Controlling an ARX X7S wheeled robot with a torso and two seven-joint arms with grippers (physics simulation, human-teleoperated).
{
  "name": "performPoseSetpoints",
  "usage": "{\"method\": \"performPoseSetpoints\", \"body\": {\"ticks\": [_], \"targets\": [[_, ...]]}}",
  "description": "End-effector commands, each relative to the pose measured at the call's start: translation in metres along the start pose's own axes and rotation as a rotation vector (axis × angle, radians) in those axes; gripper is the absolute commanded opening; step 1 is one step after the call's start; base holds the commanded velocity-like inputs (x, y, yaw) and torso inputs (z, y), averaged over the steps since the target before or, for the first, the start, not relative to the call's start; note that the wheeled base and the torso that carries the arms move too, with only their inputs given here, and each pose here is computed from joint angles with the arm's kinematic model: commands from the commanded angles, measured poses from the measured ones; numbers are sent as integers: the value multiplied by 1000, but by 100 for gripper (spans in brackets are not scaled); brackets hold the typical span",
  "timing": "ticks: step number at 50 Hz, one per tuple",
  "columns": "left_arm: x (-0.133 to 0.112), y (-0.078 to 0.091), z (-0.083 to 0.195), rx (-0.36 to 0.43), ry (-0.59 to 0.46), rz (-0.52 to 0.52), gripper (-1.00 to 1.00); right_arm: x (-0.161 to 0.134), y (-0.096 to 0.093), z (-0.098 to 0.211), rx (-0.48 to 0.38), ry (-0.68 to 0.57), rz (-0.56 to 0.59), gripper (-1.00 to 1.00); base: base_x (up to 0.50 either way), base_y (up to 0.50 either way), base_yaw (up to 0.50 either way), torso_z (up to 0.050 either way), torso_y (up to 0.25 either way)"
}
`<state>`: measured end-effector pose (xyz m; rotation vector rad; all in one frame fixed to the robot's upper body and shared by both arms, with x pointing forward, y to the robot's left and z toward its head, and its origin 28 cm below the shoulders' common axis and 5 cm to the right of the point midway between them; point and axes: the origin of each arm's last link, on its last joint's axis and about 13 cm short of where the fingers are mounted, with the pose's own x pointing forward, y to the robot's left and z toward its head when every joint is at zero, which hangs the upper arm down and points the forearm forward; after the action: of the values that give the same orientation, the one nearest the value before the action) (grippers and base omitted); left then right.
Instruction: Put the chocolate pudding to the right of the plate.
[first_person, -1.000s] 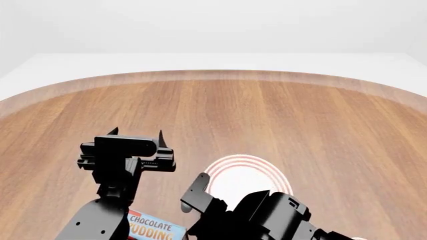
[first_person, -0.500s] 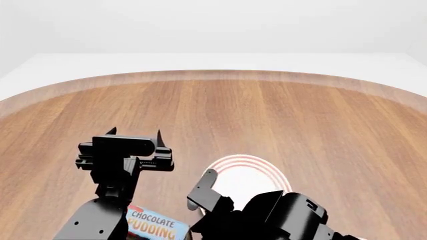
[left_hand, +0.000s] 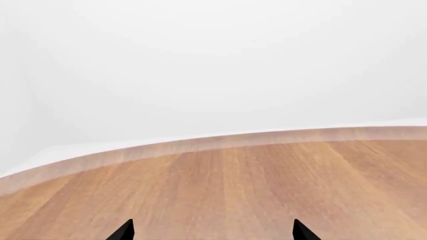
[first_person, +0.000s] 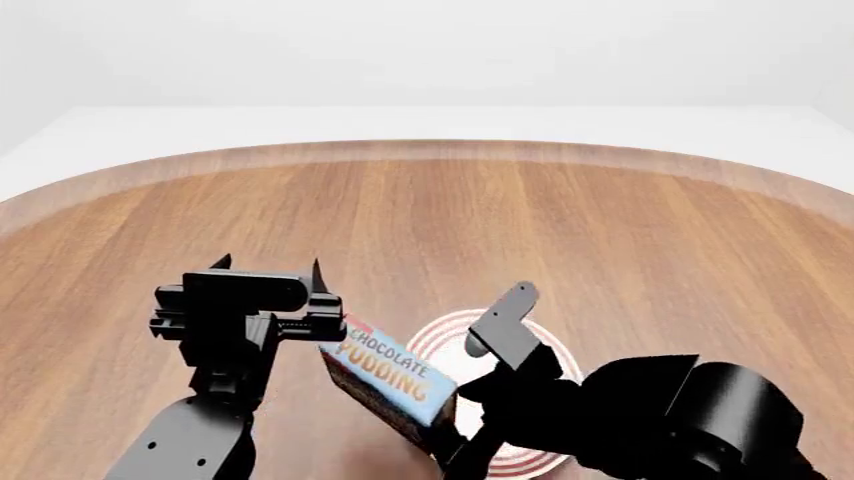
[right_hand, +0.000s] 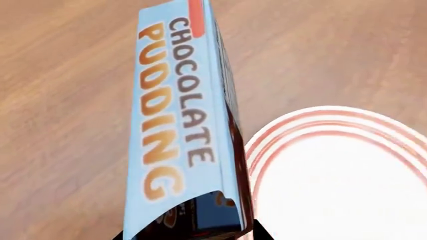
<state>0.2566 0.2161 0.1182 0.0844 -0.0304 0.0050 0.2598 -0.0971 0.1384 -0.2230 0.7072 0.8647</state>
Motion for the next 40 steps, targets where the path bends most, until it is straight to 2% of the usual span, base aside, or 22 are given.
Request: {"method": "performPoseSetpoints", "body": {"ticks": [1, 13, 18, 40], "targets": [[0, 0, -1, 0, 2, -1, 100, -44, -20, 6, 68, -104, -177, -100, 0, 0, 0, 0, 0], [0, 1, -1, -1, 3, 1, 100, -66, -35, 11, 129, -158, -296, -100, 0, 0, 0, 0, 0], [0, 0, 0, 0, 3, -2, 100, -80, -43, 8, 184, -208, -375, -100, 0, 0, 0, 0, 0], [0, 0, -1, 0, 3, -1, 100, -110, -69, -29, 379, -261, -573, -100, 0, 0, 0, 0, 0]]}}
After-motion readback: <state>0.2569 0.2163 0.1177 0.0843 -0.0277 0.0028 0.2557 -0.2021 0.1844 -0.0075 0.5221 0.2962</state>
